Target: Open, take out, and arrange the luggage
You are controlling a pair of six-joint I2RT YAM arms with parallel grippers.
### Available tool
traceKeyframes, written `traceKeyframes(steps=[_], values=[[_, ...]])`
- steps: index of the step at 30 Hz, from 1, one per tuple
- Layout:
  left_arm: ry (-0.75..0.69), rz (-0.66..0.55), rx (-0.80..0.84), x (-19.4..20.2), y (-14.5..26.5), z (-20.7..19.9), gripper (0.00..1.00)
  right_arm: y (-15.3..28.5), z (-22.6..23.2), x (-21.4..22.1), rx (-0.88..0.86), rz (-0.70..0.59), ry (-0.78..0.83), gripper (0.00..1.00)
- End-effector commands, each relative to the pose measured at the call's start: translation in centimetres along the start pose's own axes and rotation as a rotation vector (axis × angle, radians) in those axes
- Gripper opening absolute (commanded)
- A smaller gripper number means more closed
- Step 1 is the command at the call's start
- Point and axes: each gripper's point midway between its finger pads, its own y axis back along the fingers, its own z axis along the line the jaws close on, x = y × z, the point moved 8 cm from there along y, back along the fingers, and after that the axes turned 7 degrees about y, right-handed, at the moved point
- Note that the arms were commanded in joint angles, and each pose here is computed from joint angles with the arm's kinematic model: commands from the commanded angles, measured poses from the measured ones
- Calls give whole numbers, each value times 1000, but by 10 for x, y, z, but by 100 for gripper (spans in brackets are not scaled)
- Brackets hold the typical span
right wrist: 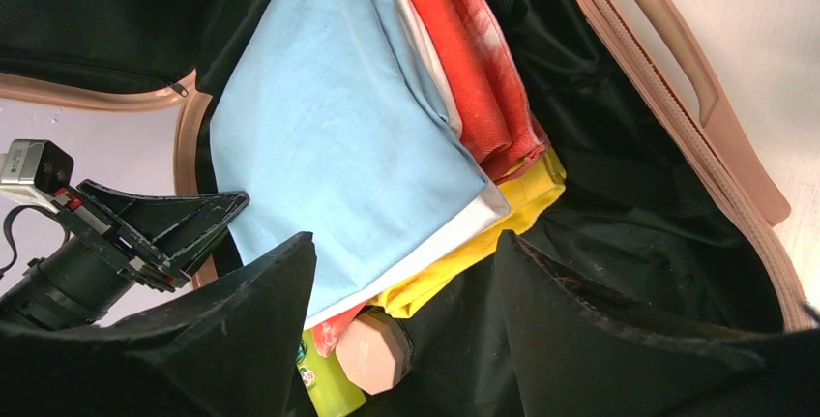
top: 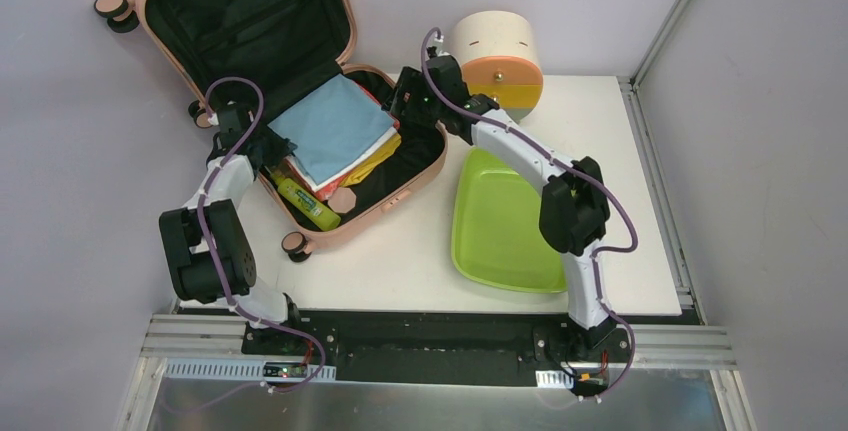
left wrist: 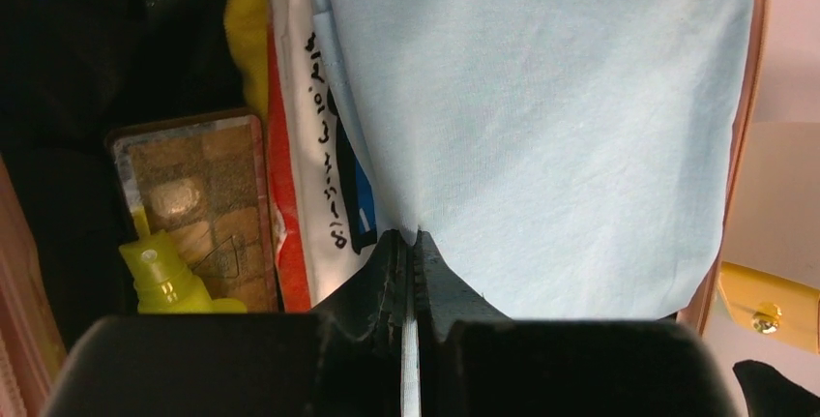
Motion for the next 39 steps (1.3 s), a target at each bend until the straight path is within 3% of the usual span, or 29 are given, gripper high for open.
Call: traceKeyframes(steps=[1,5,13,24,32,39], values=[[-41,-26,-6,-12,25,-13,0,3,12,-10,-61,8,20,71],[-107,-21,-32,-16,32,-13,0,2,11,-12,-49,-11,32,71],[-93,19,-42,-17,33,0,0,-11,26,-19,-139,19,33,70],[-95,45,5,-35,35,1,0,-34,26,-8,-137,77,-64,66],[-199,109,115,-44,33,-14,0,-51,28,-5,-161,81,-158,64],[-206,113,81,-45,30,-5,0,-79,25,-1,-163,77,-218,63]])
